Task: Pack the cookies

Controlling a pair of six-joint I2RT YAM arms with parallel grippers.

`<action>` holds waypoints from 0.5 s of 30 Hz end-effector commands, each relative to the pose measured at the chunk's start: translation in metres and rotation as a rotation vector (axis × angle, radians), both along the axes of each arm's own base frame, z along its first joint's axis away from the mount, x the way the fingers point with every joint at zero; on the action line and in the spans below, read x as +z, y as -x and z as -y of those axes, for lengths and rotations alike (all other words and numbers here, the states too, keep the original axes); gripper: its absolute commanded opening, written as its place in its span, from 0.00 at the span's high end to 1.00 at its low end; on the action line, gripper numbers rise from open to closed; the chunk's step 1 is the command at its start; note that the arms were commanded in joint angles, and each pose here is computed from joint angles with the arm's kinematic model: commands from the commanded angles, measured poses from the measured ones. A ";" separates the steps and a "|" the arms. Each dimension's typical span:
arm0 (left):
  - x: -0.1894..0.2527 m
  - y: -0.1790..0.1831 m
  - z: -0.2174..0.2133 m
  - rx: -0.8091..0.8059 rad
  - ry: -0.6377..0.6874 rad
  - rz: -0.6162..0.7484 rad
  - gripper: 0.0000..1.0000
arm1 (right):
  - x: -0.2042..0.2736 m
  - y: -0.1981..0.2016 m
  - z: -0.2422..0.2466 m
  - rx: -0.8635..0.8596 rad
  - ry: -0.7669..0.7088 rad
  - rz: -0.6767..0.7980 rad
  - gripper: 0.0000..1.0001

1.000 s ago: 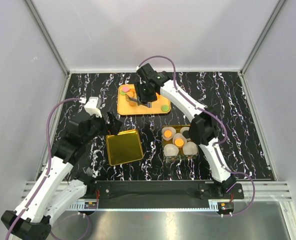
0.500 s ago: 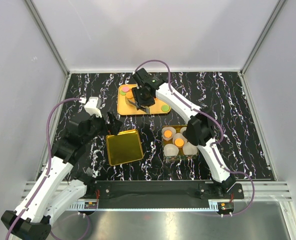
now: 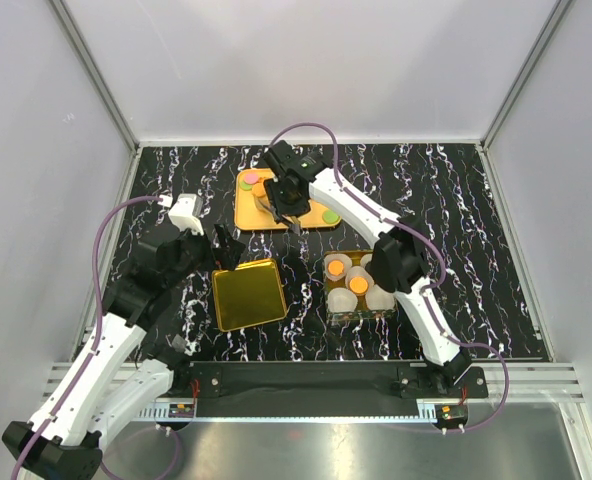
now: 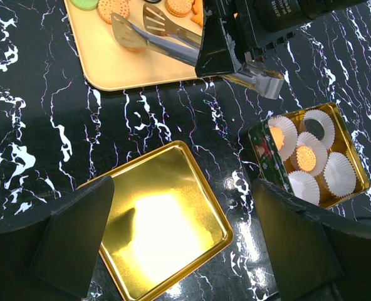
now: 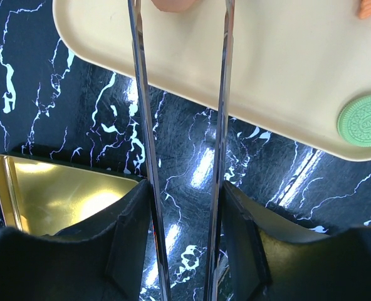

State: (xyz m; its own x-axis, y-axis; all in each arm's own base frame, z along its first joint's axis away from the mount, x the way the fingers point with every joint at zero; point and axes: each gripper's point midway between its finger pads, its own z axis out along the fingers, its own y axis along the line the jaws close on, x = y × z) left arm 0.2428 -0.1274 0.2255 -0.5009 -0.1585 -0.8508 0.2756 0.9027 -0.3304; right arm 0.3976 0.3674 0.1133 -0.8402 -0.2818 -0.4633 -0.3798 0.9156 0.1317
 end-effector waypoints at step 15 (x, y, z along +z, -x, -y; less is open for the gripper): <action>0.018 -0.003 0.002 0.001 0.035 0.058 0.01 | 0.048 0.010 -0.005 0.025 -0.023 0.090 0.48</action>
State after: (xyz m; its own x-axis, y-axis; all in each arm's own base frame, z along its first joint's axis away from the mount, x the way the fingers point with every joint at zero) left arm 0.2428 -0.1274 0.2256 -0.5006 -0.1586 -0.8510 0.2757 0.9026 -0.3305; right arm 0.3892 0.3753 0.1143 -0.8283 -0.3065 -0.4691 -0.4013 0.9087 0.1148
